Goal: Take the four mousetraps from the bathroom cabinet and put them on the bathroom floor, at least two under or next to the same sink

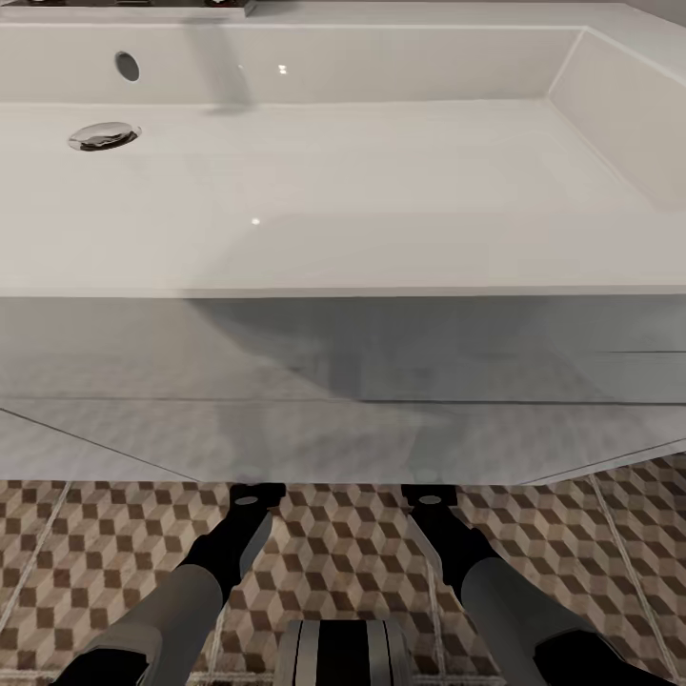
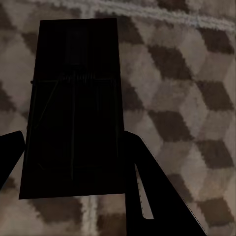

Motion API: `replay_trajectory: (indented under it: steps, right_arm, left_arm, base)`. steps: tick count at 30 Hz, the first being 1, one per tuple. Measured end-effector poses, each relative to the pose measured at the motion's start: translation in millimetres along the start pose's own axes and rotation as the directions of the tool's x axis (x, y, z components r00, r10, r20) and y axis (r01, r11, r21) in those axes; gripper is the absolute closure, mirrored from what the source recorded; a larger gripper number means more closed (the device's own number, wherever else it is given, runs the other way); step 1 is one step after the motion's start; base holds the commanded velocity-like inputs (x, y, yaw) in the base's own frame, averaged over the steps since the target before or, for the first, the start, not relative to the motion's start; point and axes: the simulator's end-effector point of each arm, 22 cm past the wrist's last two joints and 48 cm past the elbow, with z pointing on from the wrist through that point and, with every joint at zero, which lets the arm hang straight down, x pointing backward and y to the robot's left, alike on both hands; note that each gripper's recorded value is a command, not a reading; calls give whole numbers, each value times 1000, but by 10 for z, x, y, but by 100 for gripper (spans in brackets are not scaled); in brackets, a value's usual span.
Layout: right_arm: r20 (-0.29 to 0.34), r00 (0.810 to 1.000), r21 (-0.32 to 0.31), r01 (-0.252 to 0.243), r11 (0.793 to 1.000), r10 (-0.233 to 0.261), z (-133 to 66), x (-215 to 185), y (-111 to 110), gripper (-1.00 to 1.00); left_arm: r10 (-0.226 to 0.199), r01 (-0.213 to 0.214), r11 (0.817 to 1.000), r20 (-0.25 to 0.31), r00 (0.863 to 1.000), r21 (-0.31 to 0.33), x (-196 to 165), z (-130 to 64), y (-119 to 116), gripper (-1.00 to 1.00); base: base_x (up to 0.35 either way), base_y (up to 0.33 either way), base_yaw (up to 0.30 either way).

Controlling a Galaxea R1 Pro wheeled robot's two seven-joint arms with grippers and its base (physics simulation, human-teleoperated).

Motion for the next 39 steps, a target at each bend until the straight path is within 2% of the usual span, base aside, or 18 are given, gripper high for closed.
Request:
replay_trajectory:
  steps: [13, 31, 35, 39]
  right_arm:
    - [-6, 1000, 1, -2, 1000, 2, 35, 32, 11, 100]
    - [-76, 997, -7, 18, 1000, -18, 250, 459, 108, 100]
    - [-77, 996, -6, 40, 999, -41, 294, 509, 119, 100]
    - [-77, 996, -6, 41, 999, -41, 294, 509, 119, 100]
  left_arm:
    - [5, -5, 1000, -12, 1000, -10, 72, 42, 21, 100]
    - [21, -22, 1000, -86, 996, -15, 510, 269, 13, 100]
    - [23, -25, 1000, -99, 995, -16, 596, 313, 11, 100]
    - [23, -25, 1000, -98, 995, -17, 593, 314, 17, 100]
  base:
    - [0, 0, 0]
    - [0, 0, 0]
    - [0, 0, 0]
    - [0, 0, 0]
